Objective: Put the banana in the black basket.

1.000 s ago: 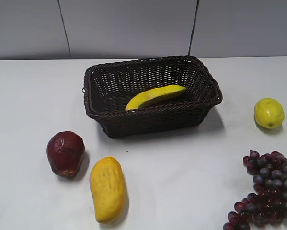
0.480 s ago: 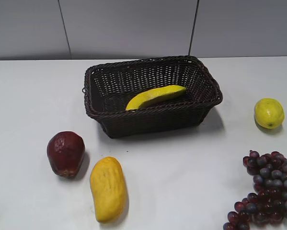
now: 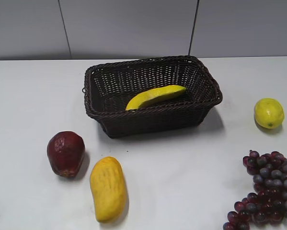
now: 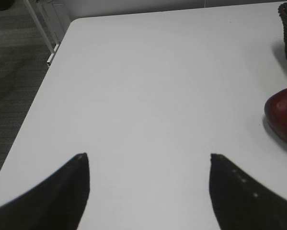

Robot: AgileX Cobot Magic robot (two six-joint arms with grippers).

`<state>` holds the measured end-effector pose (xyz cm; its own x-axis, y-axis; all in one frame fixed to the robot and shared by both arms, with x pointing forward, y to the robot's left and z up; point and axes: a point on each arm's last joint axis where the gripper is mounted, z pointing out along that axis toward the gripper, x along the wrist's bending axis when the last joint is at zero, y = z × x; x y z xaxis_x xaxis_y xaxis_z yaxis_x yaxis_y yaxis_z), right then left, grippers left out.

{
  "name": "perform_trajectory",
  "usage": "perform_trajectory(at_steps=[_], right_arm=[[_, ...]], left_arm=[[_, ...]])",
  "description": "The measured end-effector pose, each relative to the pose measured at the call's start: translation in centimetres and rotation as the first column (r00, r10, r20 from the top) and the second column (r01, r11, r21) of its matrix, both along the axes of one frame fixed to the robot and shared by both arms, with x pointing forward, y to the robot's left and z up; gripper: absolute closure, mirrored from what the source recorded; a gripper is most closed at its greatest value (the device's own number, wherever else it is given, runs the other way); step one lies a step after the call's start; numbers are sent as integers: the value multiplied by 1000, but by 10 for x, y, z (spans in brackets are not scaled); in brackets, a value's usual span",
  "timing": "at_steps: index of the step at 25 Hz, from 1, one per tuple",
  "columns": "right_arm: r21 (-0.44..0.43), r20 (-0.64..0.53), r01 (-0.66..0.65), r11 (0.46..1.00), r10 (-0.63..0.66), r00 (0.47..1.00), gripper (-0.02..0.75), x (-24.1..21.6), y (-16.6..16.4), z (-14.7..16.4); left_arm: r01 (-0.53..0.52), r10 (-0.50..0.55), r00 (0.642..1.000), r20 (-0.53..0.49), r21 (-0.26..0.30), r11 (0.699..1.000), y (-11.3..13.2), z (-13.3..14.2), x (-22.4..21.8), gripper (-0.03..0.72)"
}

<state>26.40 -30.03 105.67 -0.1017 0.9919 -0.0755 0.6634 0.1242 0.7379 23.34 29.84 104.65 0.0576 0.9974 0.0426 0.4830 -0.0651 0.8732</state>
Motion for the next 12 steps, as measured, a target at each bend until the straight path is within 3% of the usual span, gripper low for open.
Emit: perform_trajectory(at_steps=[12], right_arm=[[21, 230, -3, 1000, -2, 973, 218, -36, -3, 1]], left_arm=[[0, 0, 1000, 0, 0, 1000, 0, 0, 0, 111]])
